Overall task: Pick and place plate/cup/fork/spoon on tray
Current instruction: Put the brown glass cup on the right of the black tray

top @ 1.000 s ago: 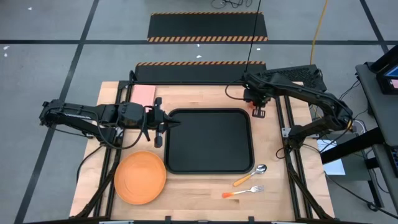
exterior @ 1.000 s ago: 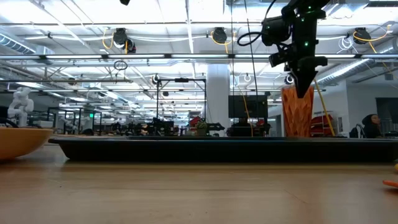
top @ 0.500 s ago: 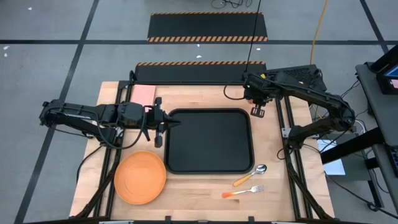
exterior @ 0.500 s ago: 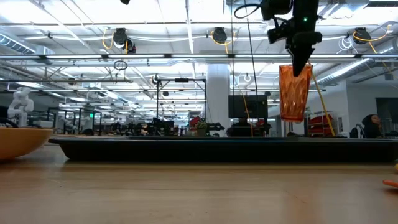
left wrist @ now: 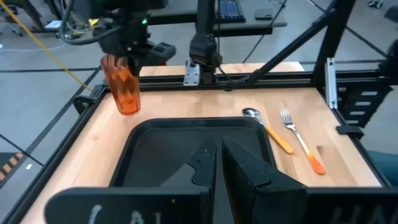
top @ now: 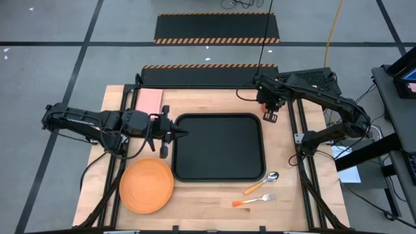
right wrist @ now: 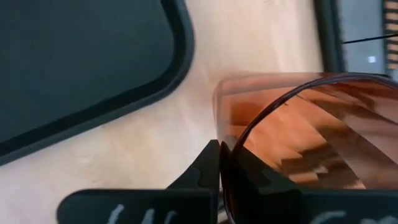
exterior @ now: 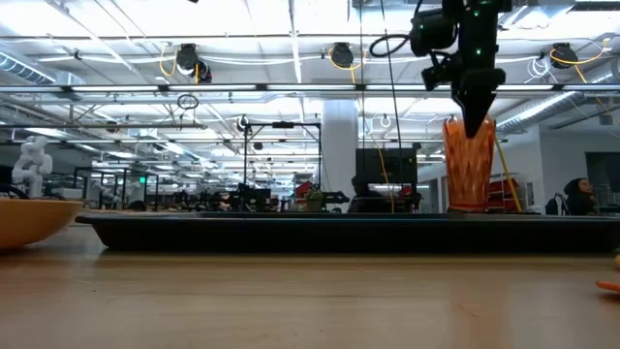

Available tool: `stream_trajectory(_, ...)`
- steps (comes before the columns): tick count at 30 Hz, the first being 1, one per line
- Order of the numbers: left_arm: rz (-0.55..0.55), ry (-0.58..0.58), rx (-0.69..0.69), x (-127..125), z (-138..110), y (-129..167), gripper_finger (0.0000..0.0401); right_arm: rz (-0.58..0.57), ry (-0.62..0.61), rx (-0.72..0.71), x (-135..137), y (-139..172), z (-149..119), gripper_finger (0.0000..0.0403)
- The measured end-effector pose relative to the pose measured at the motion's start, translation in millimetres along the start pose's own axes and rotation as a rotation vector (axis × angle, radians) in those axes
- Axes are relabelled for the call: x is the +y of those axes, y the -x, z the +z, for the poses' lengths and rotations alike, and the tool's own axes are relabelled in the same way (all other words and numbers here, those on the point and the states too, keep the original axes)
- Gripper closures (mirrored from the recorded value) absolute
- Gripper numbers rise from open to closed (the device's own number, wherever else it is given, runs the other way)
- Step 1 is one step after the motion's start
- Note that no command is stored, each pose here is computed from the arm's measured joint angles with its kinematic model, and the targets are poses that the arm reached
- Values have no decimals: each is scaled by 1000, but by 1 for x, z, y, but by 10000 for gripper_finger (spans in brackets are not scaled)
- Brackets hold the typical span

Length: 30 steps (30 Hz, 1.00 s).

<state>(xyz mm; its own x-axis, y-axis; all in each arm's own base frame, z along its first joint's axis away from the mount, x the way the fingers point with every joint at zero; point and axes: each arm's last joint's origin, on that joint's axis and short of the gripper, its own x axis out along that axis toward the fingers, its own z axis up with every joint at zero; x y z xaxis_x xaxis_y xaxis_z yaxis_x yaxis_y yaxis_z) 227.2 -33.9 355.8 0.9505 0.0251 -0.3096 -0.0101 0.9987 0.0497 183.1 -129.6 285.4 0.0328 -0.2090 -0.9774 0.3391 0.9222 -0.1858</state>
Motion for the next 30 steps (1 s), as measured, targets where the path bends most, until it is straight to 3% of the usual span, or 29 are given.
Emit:
stream_trajectory(15, -112, 38, 13, -27, -2, 6, 370, 43, 35, 75, -2, -29, -13, 398)
stream_trajectory(30, -86, -7, 2, -31, -2, 8, 370, 37, 7, 61, 1, -25, -10, 398)
